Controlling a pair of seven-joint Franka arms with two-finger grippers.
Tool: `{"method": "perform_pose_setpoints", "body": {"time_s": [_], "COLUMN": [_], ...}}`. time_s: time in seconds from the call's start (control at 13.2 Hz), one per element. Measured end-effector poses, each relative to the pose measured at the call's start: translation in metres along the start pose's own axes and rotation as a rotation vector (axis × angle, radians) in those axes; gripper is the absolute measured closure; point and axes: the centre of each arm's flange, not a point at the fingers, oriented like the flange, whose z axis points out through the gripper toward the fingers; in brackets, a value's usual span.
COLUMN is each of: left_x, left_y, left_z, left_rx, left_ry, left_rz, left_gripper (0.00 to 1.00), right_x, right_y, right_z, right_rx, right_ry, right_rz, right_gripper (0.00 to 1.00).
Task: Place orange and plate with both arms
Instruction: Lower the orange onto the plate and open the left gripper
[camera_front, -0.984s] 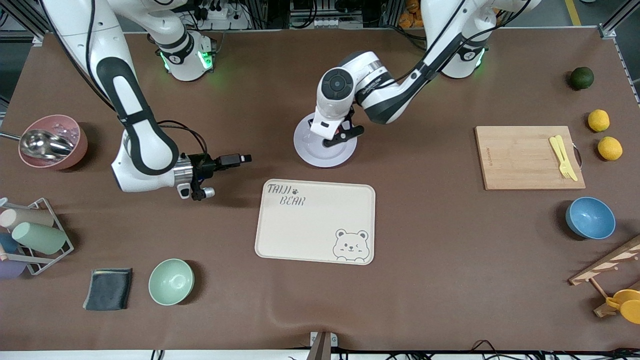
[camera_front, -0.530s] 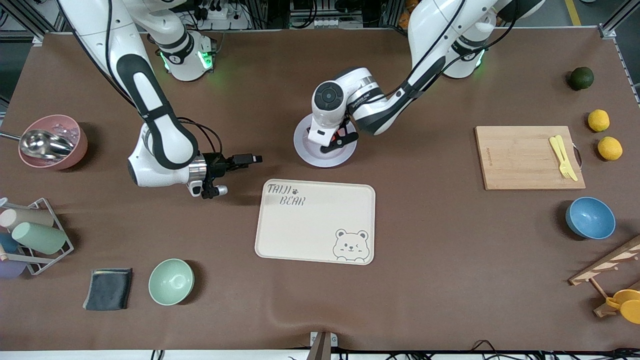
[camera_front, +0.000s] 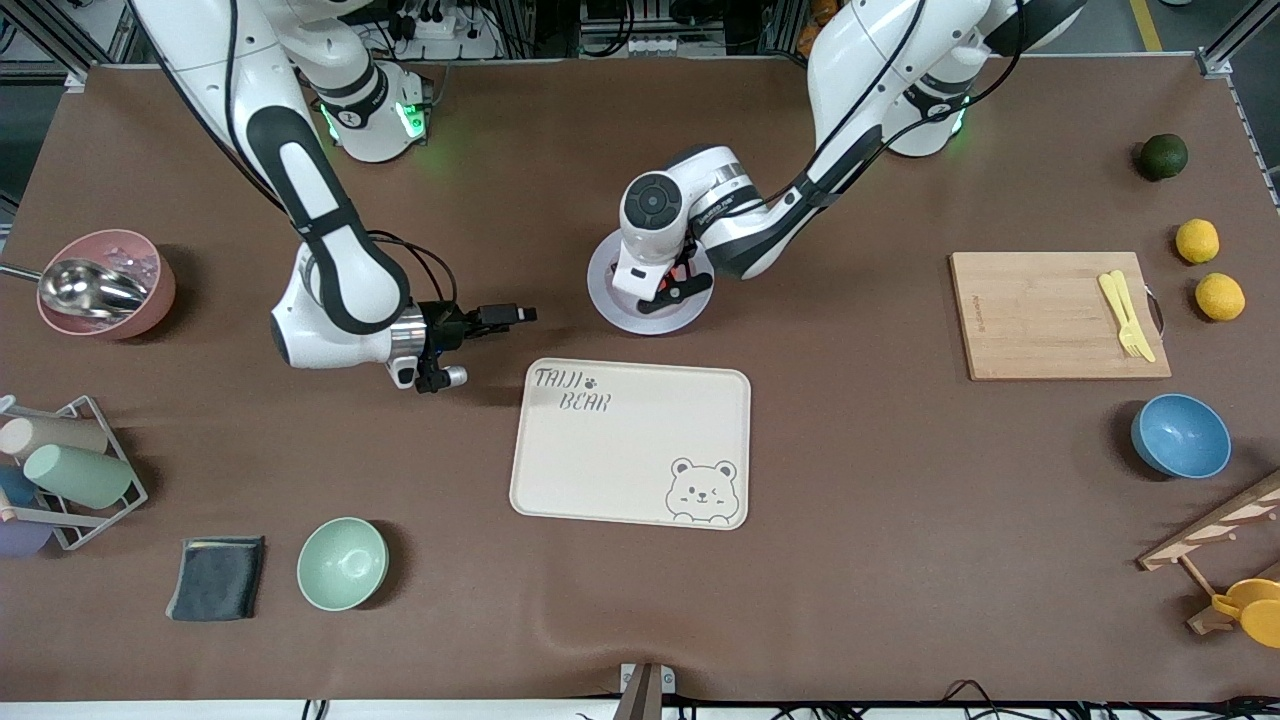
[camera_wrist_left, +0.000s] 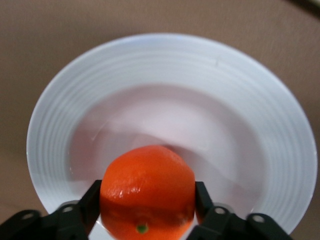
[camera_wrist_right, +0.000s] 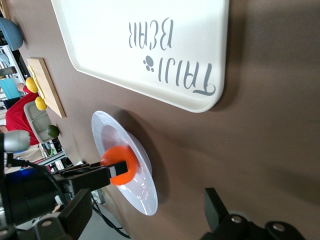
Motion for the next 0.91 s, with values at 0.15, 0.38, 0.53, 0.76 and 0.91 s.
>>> {"method": "perform_pose_setpoints", "body": {"time_s": [0.15,0.38,0.53,0.76,0.91], "left_x": [0.010,0.028,0.041,0.078,0.101], "left_y": [0.004,0.009,0.004,-0.023,-0.038], "left_z": [-0.010,-0.058,-0.119,-0.212,-0.247], "left_rx": [-0.021,-0.053,-0.066,-0.120,-0.139], "left_ry": [0.010,0.049,0.102,0.181,0.215], "left_rz": [-0.014,-0.039,-0.067,-0.125,-0.142], "left_gripper": [0.00,0.00,0.00,0.00,0.00], "right_x": [-0.002,-0.004,-0.008,-0.016,-0.022], "right_y": [-0.006,-0.011,-0.006,-0.006,-0.013], "right_z": [0.009,0.020,0.023,0.039,0.057], "right_rx": [0.004,0.007,0.020,0.017,0.007], "right_ry": [0.000,0.007,0.009,0.006,0.010], "right_rz": [-0.002,-0.019,-0.031,-0.049,-0.055], "right_gripper": [0.01,0.01,0.02,0.06,0.10]}}
